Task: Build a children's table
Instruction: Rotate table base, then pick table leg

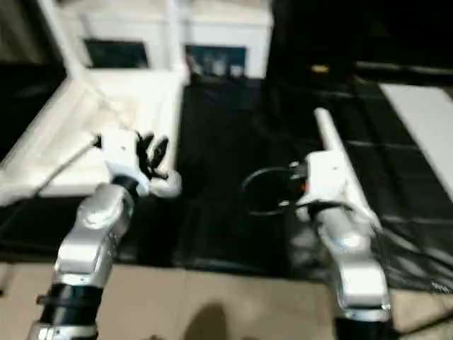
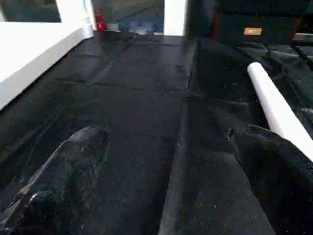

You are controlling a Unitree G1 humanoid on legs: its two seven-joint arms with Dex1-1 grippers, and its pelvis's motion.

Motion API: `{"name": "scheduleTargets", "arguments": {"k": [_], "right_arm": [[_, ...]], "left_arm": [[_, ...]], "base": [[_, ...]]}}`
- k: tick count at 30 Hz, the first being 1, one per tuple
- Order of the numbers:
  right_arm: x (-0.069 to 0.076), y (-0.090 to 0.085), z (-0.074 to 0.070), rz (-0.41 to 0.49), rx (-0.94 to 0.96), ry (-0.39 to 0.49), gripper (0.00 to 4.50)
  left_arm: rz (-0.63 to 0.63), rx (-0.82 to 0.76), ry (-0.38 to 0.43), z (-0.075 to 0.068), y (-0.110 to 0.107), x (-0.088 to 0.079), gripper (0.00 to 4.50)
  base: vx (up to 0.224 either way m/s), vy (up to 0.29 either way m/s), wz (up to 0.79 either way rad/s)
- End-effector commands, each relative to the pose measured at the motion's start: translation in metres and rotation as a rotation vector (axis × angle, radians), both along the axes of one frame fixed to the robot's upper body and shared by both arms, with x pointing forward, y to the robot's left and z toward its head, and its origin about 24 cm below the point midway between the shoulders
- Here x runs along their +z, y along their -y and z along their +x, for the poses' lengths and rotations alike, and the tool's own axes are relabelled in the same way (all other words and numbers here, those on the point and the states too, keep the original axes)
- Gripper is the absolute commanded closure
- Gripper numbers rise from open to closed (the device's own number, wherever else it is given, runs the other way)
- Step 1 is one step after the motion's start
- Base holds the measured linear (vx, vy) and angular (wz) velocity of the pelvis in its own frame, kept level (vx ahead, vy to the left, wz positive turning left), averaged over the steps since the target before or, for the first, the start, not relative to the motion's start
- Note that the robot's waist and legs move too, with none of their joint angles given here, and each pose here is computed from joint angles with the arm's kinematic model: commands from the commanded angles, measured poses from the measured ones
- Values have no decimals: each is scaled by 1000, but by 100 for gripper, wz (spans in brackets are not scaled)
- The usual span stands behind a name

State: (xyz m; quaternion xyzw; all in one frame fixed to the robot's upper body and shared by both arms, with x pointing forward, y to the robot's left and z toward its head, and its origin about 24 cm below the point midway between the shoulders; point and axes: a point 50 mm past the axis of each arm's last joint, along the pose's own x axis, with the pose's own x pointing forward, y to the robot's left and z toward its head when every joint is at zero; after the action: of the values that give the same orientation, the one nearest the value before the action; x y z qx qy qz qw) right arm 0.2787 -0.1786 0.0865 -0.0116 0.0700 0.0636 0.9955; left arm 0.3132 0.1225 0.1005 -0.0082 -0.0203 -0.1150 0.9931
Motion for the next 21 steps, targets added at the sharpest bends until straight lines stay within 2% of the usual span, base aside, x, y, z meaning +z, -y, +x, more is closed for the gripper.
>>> {"name": "scheduleTargets", "arguments": {"k": [1,5,7,15,16,18,20,21], "right_arm": [[5,0,3,-25,5,10,0],[5,0,5,-46,18,6,0],[5,-3,7,-89,50,5,0],[4,-5,7,-101,60,2,0],[6,-5,6,-54,71,10,0],[9,-2,7,-17,67,11,0],[10,2,8,-24,61,-15,0],[11,4,10,-46,51,-29,0]], "left_arm": [[-11,6,2,-1,-5,2,290],[-6,11,6,0,-5,3,290],[-15,3,2,-2,-4,2,290],[-5,-8,-3,-5,-4,1,290],[-19,-22,11,-6,-4,2,290],[-17,-62,15,-7,-5,2,290],[-20,-133,27,-9,-6,4,290],[-20,-181,38,-10,-7,6,272]], "base": [[-81,-91,-14],[-77,-34,-58],[16,-131,-23],[152,-72,-4],[210,52,-8],[198,52,-6],[78,83,-8],[-116,93,-20]]}}
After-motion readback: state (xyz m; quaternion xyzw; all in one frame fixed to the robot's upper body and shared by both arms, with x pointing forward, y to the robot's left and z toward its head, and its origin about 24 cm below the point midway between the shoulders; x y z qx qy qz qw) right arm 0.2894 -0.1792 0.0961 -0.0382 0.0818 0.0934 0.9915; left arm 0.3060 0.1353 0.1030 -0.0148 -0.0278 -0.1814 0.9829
